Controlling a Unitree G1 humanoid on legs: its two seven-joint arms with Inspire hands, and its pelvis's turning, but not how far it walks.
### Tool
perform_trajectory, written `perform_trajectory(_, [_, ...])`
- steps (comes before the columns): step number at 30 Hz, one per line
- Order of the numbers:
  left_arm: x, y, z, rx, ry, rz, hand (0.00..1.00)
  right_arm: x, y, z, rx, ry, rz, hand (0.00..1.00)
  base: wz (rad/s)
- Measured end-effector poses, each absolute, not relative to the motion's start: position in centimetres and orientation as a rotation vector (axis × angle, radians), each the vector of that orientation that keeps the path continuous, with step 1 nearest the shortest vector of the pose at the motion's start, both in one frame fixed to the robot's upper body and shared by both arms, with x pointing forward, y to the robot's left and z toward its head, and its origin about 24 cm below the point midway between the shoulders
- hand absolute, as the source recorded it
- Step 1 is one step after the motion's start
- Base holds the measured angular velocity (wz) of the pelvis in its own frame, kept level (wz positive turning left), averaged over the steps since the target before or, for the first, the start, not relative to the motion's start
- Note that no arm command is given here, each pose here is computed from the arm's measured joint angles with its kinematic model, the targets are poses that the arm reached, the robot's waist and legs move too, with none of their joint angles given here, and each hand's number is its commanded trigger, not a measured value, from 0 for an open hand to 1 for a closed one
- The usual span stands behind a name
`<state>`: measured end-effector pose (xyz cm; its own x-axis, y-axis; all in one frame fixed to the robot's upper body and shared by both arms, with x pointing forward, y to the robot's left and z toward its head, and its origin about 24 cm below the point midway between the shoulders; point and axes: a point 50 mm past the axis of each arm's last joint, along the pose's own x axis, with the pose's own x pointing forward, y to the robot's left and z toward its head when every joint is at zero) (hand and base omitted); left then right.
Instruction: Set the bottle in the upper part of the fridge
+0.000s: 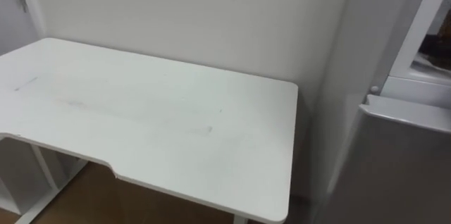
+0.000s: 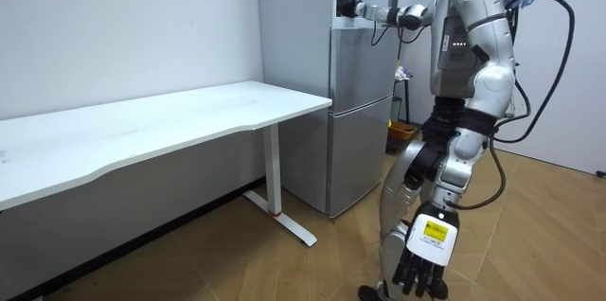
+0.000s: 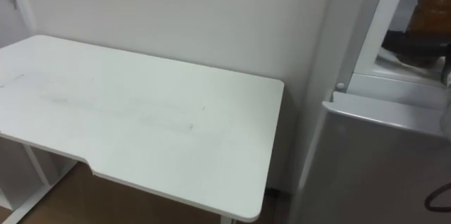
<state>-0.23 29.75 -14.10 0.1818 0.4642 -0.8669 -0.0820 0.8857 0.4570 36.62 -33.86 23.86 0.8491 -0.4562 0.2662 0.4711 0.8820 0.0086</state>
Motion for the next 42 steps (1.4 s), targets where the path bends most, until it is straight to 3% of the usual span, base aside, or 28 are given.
perform_trajectory(31, [-2.0,29.7,-14.1,0.336,1.385,0.403,0.00,34.9,-31.9,20.8,0.023,-0.243,-0.349,0.00,-0.02])
perform_trajectory(42, [-2.0,30.2,-13.7,0.331,1.357,0.470,0.00,33.1,-31.9,21.8,0.061,-0.331,-0.413,0.00,-0.12])
